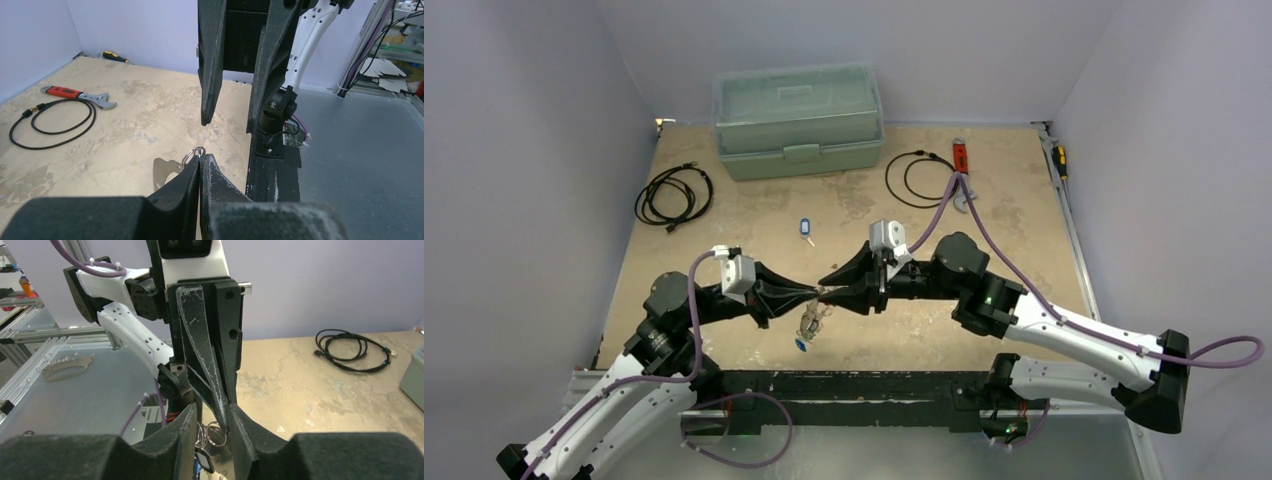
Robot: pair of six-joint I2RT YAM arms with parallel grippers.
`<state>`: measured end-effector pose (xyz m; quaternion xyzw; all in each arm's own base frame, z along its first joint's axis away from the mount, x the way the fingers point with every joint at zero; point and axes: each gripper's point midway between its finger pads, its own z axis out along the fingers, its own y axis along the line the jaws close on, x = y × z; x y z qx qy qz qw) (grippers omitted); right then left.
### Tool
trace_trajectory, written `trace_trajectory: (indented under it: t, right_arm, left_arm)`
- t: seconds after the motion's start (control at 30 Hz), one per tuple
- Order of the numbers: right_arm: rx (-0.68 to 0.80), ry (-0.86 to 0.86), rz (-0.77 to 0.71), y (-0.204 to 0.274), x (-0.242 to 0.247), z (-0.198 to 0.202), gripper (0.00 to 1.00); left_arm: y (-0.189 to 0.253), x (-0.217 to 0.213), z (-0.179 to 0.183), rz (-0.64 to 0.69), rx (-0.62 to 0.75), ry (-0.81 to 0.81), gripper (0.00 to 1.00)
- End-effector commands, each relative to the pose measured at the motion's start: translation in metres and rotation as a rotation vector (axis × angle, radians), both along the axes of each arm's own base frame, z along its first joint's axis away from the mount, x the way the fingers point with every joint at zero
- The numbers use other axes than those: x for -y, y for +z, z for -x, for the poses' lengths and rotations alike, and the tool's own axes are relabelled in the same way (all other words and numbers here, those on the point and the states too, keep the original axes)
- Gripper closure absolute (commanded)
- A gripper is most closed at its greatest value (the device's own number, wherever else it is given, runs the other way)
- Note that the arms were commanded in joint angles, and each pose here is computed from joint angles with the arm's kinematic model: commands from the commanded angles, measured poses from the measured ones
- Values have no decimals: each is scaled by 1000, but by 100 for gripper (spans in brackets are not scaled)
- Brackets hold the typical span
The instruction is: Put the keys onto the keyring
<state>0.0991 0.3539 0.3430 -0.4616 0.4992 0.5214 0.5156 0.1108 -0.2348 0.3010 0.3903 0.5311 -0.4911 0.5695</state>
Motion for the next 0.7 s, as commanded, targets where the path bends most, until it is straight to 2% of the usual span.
trace_trajectory:
  t: [0.0, 0.2, 0.37, 0.67]
  right_arm:
    - [-75, -6, 0, 3, -1, 2, 64]
    - [-112, 31, 20, -17, 0, 9, 57]
    - [-122, 62, 38, -34, -4, 13, 56]
    - [-127, 16, 61, -46, -6, 4, 54]
  left_arm:
    - [30, -6, -4, 64, 63, 48, 100]
    - [32, -8, -6, 68, 63, 67, 100]
    - [32, -7, -6, 69, 61, 63, 100]
    - [34, -8, -2, 80, 68, 49, 100]
